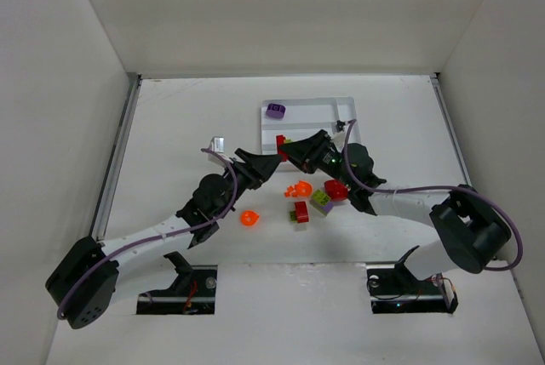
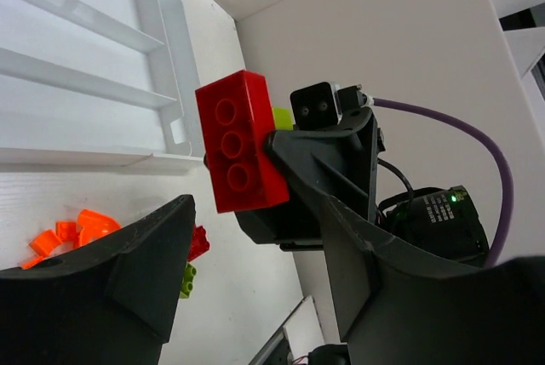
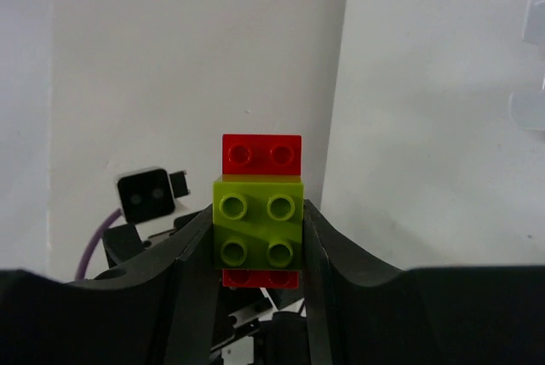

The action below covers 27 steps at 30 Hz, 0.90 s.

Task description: Sort the legos into containers by color

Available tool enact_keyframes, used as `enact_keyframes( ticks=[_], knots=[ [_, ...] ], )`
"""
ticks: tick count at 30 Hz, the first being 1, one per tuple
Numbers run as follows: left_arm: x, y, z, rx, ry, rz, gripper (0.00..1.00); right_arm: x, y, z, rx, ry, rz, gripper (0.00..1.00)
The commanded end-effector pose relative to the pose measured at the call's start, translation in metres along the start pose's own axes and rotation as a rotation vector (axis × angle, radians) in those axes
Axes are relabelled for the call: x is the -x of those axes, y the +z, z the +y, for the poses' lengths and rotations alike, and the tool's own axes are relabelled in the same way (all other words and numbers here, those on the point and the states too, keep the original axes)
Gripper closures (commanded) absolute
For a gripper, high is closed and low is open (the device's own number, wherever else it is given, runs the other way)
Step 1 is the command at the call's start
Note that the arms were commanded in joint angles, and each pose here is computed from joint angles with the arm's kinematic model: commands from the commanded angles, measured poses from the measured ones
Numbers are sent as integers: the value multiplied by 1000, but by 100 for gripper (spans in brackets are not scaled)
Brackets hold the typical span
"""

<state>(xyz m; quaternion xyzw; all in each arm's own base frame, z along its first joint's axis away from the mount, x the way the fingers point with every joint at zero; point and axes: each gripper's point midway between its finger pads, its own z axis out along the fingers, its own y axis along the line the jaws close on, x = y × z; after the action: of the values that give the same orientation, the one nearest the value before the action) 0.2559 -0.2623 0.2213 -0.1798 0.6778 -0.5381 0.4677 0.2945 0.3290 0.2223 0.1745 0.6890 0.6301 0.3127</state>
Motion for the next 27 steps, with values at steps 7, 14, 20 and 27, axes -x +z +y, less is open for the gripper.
enact_keyframes(
  ticks=[7,14,20,27],
  knots=[
    [11,-4,-20,-77,-80,-47,44,16,9,41,155,76,-76,79],
    [10,1,-26,-98,-96,-47,45,10,13,40,177,114,-65,79],
    [10,0,-24,-100,-140,-52,50,10,13,48,219,125,-65,79],
    [19,-1,-18,-82,-193,-85,51,10,14,54,239,129,-67,79]
  ],
)
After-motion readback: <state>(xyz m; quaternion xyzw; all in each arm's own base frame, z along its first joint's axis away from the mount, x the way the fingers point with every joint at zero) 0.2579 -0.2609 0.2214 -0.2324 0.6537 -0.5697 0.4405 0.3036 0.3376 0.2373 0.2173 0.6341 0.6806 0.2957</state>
